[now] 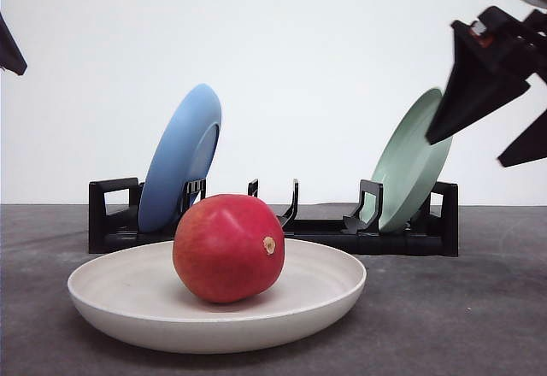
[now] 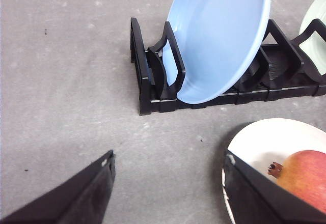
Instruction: Place pomegranate in white plate
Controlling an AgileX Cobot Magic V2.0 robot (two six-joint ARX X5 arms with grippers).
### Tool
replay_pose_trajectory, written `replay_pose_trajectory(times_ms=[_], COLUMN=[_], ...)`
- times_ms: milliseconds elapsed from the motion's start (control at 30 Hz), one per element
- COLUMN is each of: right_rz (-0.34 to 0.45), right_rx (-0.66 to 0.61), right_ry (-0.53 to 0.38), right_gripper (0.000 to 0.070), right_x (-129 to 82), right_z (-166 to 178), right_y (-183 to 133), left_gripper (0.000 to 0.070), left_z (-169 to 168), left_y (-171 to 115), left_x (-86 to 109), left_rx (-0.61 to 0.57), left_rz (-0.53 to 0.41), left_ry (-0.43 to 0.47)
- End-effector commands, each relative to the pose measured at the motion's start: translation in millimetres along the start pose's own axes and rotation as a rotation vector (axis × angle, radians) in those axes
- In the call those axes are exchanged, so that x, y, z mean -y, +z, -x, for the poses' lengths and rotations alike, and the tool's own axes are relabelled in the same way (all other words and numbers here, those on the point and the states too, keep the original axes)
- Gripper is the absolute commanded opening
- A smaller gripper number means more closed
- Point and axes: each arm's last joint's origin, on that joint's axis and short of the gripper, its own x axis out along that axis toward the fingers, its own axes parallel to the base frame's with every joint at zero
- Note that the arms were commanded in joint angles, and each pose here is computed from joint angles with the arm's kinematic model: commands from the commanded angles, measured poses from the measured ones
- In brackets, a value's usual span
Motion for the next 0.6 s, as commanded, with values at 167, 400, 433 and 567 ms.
replay_pose_trajectory(times_ms=[167,400,433,567], right_rz=[-0.032,-0.033,-0.032,-0.032], right_rx=[-0.006,-0.001,-0.001,-0.001], right_ry=[-0.002,-0.001,-0.002,-0.002], right_gripper=[0.0296,0.0026,0.0026,0.0026], right_x=[0.5,0.4,0.4,0.4], right_z=[-0.6,-0.5,-0.6,-0.6], right_y=[-0.7,-0.3,-0.3,-0.3], left_gripper=[0.0058,0.0000,0.0000,0.0000], left_z=[0.7,2.9,3.2,3.2], left_y=[2.5,5.7,5.8,5.8], left_x=[0.6,1.0,1.0,0.9], left_rx=[0.015,0.055,0.057,0.056], left_rz=[0.004,0.007,0.007,0.007], left_ry=[-0.002,-0.009,-0.009,-0.009])
